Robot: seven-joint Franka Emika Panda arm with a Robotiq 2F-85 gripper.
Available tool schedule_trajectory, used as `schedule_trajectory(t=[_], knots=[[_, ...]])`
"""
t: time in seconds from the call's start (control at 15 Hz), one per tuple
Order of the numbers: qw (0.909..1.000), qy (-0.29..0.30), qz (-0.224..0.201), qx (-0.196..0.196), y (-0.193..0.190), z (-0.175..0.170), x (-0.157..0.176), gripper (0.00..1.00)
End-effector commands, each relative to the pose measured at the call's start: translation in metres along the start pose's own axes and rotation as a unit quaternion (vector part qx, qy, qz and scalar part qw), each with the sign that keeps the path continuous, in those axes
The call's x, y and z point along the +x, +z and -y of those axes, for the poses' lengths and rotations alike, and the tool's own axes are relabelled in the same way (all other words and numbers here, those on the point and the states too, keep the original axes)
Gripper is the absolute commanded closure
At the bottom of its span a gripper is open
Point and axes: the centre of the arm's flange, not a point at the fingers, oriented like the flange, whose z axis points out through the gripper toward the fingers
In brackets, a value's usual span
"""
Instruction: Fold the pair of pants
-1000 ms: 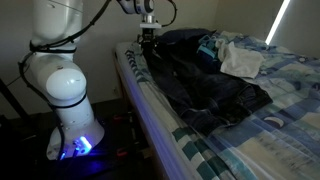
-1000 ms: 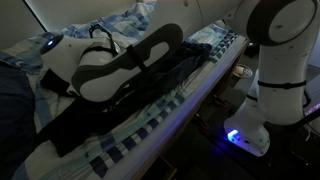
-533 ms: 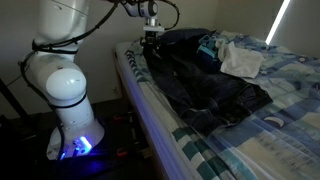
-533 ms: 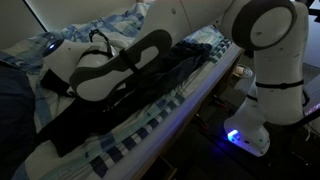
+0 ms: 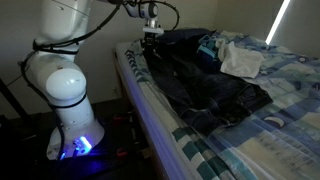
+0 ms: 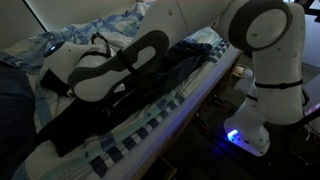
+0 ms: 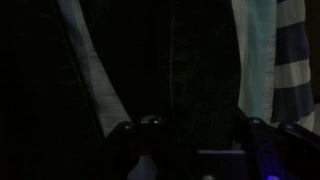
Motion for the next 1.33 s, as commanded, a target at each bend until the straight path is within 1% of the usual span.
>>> schedule_trajectory(t=[0.0, 0.2, 0.27, 0.47, 0.53, 0.8, 1.0, 1.27], knots=[[0.9998, -0.004, -0.017, 0.008, -0.011, 0.002, -0.005, 0.69], [0.9996, -0.006, -0.026, 0.002, -0.02, 0.006, -0.004, 0.93], [0.9995, 0.0, -0.031, -0.003, -0.025, 0.007, -0.005, 0.99], [0.9972, 0.026, -0.067, -0.021, -0.053, 0.002, -0.018, 1.0], [0.9957, 0.038, -0.08, -0.03, -0.063, 0.0, -0.026, 0.98], [0.9839, 0.105, -0.132, -0.06, -0.105, -0.016, -0.064, 0.98], [0.9699, 0.159, -0.166, -0.081, -0.127, -0.029, -0.097, 0.98], [0.9471, 0.234, -0.199, -0.094, -0.147, -0.042, -0.143, 0.98]])
